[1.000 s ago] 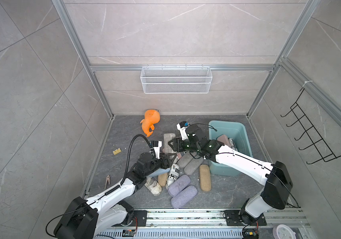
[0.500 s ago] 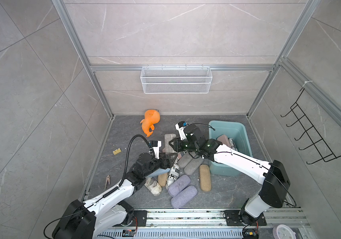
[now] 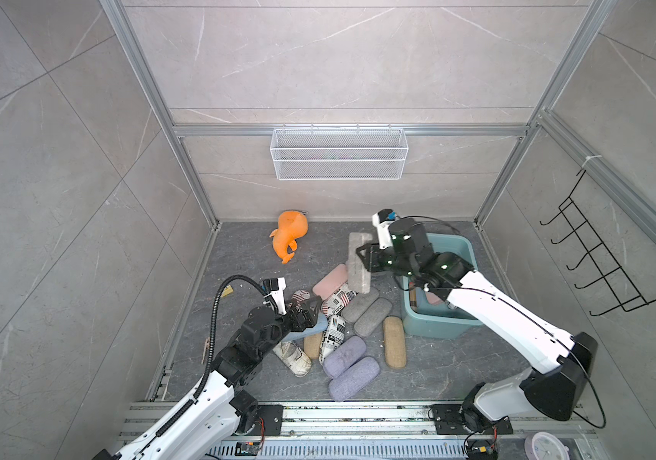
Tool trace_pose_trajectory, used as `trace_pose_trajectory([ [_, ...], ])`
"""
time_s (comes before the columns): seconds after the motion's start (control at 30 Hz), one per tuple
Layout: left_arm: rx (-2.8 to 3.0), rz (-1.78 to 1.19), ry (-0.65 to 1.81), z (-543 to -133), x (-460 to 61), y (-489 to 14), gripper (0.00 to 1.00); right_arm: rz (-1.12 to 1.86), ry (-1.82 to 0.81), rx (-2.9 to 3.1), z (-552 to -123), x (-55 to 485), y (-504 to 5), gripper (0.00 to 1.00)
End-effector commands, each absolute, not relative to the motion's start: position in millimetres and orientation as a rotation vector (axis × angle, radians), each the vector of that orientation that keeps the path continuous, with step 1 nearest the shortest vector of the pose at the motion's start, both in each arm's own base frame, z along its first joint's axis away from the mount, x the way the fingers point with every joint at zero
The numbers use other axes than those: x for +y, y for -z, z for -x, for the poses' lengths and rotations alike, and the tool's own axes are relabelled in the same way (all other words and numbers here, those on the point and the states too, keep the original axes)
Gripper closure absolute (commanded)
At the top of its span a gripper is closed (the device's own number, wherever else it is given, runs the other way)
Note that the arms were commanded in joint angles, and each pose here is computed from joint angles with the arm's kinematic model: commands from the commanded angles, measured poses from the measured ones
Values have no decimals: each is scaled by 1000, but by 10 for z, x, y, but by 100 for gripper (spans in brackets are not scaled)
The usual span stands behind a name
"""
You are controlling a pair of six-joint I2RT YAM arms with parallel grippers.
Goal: Put the glasses cases into the storage boxes
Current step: Place the glasses case in the storage box.
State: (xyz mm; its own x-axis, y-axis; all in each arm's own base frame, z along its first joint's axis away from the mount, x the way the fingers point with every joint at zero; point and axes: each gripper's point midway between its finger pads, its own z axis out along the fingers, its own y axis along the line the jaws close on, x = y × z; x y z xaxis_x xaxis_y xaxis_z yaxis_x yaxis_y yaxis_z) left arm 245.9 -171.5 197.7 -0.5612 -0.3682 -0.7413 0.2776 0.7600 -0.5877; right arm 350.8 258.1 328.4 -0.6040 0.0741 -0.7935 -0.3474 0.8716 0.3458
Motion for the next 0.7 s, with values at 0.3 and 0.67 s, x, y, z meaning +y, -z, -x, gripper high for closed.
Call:
trace_pose_trajectory([
  [0.3,2052,125,648,-2546,-1488,-2251,2,-25,-104,2294,-3433,878,-3292,69],
  [0.67,2100,87,586,-2721,-1576,-2264,2,-68,-228,2476,-3966,900,-2587,71],
])
